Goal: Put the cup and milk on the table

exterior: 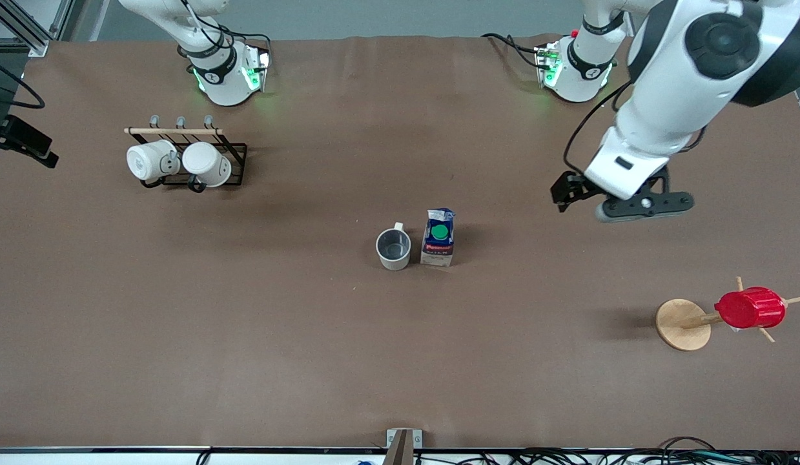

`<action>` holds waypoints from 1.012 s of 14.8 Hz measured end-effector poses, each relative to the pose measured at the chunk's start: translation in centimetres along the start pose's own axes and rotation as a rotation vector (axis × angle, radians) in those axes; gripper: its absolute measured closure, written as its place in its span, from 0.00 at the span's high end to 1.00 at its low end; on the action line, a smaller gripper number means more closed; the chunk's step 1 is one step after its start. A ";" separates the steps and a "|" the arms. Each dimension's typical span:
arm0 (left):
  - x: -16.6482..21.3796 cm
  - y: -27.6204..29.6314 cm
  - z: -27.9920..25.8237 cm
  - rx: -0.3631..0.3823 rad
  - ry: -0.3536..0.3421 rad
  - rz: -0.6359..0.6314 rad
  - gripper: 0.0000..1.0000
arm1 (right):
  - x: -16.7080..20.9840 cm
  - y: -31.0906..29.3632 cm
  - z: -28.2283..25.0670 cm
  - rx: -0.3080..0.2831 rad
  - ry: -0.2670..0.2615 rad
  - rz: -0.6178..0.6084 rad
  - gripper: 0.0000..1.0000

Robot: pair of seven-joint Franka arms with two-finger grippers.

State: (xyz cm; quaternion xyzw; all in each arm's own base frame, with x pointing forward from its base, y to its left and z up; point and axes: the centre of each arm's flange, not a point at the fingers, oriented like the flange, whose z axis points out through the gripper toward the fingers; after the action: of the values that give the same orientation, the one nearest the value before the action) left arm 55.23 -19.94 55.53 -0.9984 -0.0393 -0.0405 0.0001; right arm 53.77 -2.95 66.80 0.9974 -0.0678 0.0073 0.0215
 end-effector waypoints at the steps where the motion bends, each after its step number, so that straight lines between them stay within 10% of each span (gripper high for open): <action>1: 0.0 -0.8 -0.7 -0.003 0.011 -0.004 1.00 | 0.0 0.0 0.0 0.000 0.000 0.000 1.00; 15: 2.0 -12.8 -5.8 -0.089 0.003 0.024 1.00 | 0.0 -0.1 0.0 0.001 -0.001 -0.001 1.00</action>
State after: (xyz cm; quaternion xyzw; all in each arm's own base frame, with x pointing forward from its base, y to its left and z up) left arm 55.78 -7.05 61.48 -0.9978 -0.0253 -0.0437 -0.0439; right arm 53.76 -2.88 66.78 0.9975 -0.0671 0.0067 0.0212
